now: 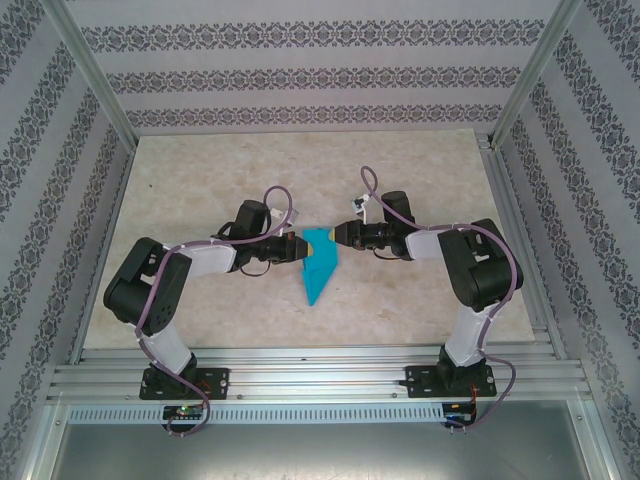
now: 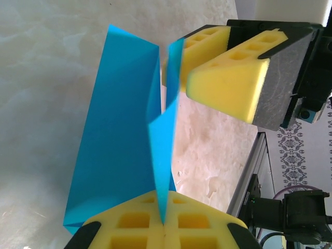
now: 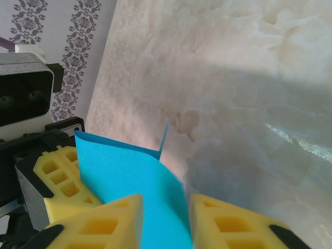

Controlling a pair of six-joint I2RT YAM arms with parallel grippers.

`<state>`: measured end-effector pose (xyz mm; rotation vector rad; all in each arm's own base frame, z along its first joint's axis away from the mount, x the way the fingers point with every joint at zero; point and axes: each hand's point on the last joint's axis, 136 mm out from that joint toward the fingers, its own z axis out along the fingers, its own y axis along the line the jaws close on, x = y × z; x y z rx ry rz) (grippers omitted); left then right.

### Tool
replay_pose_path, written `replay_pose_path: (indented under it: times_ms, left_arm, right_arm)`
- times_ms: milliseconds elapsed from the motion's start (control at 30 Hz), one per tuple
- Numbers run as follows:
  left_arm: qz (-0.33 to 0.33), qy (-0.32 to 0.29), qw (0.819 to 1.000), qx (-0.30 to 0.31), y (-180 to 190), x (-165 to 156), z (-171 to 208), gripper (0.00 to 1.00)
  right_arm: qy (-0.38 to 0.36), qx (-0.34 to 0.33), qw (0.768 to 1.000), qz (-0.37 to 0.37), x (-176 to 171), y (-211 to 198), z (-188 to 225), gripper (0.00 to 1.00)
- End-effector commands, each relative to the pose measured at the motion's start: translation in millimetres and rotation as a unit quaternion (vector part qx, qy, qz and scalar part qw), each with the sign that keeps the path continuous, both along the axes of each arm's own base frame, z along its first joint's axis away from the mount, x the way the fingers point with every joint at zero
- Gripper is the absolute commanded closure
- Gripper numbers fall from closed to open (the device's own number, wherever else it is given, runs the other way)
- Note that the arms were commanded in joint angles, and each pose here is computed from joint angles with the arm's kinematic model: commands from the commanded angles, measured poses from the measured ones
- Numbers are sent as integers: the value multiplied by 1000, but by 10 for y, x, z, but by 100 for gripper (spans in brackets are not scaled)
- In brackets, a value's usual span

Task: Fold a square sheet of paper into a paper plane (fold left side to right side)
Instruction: Fold the wing for the fifth time at the center of the table.

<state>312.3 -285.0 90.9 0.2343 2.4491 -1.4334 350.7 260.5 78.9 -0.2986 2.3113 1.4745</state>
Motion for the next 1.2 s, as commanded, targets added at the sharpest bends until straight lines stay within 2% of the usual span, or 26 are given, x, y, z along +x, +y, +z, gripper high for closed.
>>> replay_pose_path:
  times_ms: [0, 133, 233, 300, 400, 567, 700, 900, 1000, 1167]
  left_arm:
    - [1, -26, 1000, 6, 27, 79, 35, 100]
    - [9, -21, 1000, 21, 61, 87, -29, 96]
    - [21, -32, 998, 50, 141, 105, -36, 80]
    - [34, -46, 995, 85, 245, 116, -8, 63]
    - [61, -74, 984, 152, 469, 134, 87, 48]
    - [90, -137, 961, 222, 783, 2, 406, 34]
    - [58, -180, 948, 255, 739, -334, 528, 32]
    - [-1, -196, 940, 281, 431, -748, 313, 32]
    - [-19, -199, 934, 295, 265, -783, 201, 32]
    - [-28, -209, 920, 330, 97, -663, 50, 31]
  right_arm:
    - [-7, -5, 1000, 6, -41, 11, -8, 78]
    - [2, -11, 1000, 0, -41, -8, -23, 92]
    - [13, -26, 999, -15, -38, -42, -23, 100]
    - [27, -33, 999, -26, -34, -62, -16, 100]
    - [46, -46, 997, -42, -45, -64, 16, 100]
    - [91, -85, 990, -61, -71, -71, -72, 100]
    - [124, -96, 985, -77, -40, -75, -62, 100]
    - [156, -102, 978, -89, -7, -29, 37, 100]
    - [163, -114, 976, -91, 2, 9, 70, 100]
    - [180, -124, 971, -98, 24, 37, 86, 100]
